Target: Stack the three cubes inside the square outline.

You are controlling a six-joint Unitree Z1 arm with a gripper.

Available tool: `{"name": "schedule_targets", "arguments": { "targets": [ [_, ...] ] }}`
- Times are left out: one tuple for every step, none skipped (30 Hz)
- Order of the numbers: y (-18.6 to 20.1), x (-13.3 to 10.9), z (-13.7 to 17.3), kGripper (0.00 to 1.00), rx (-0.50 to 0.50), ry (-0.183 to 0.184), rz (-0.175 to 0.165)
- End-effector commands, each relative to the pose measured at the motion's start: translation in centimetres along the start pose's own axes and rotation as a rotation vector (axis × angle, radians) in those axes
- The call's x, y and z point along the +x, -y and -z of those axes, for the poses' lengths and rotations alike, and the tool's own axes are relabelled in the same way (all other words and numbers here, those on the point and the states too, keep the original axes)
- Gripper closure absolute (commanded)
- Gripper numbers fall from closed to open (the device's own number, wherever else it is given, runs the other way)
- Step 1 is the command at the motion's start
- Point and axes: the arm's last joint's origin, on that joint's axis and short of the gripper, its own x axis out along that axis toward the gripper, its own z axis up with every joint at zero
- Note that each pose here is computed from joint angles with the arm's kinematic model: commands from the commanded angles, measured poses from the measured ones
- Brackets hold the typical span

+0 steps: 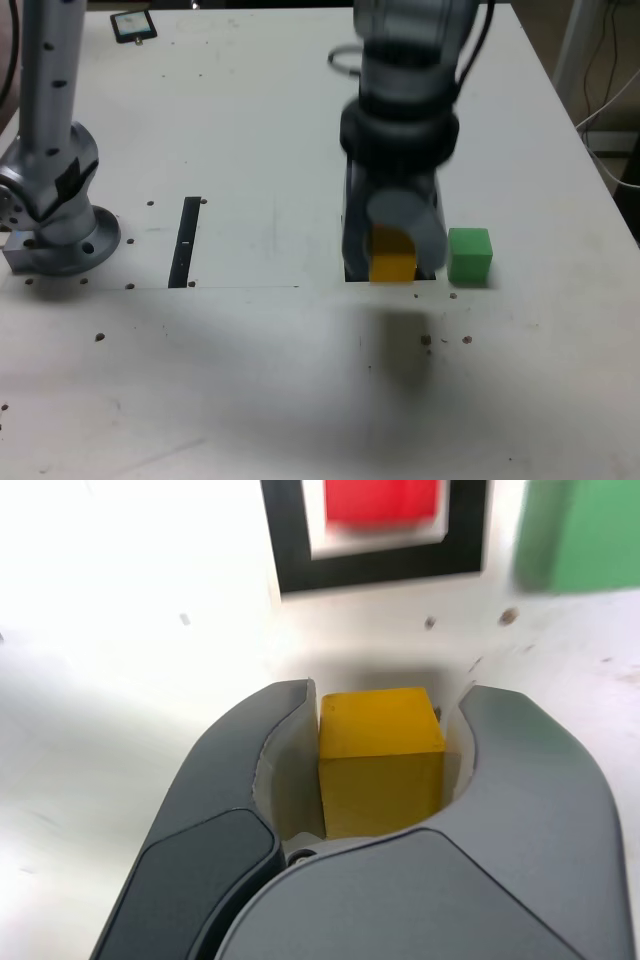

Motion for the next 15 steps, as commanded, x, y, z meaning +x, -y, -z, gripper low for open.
{"name": "schedule_targets", "arguments": {
  "targets": [
    [-0.8,-1.1,0.4,0.78,0.017,0.015,-0.016],
    [-1.2,-1.2,0.5,0.78,0.021,0.015,-0.023],
    [-1.6,-1.3,0.6,0.78,0.023,0.013,-0.029],
    [-2.0,-1.2,0.6,0.78,0.021,0.008,-0.034],
    [-2.6,-1.0,0.6,0.78,0.018,0.000,-0.037],
    [-3.2,-0.8,0.6,0.78,0.012,-0.009,-0.037],
    [-3.8,-0.5,0.5,0.78,0.004,-0.017,-0.037],
    [-4.4,-0.4,0.5,0.78,-0.004,-0.024,-0.035],
    [-5.0,-0.2,0.5,0.78,-0.013,-0.030,-0.034],
    [-5.5,-0.2,0.5,0.78,-0.020,-0.034,-0.032],
    [-6.0,-0.1,0.5,0.78,-0.025,-0.037,-0.031],
    [-6.4,0.0,0.5,0.78,-0.030,-0.040,-0.031],
    [-6.7,0.1,0.4,0.78,-0.033,-0.043,-0.031],
    [-7.0,0.3,0.3,0.78,-0.036,-0.048,-0.031],
    [-7.2,0.6,0.2,0.78,-0.038,-0.053,-0.030]
  ]
}}
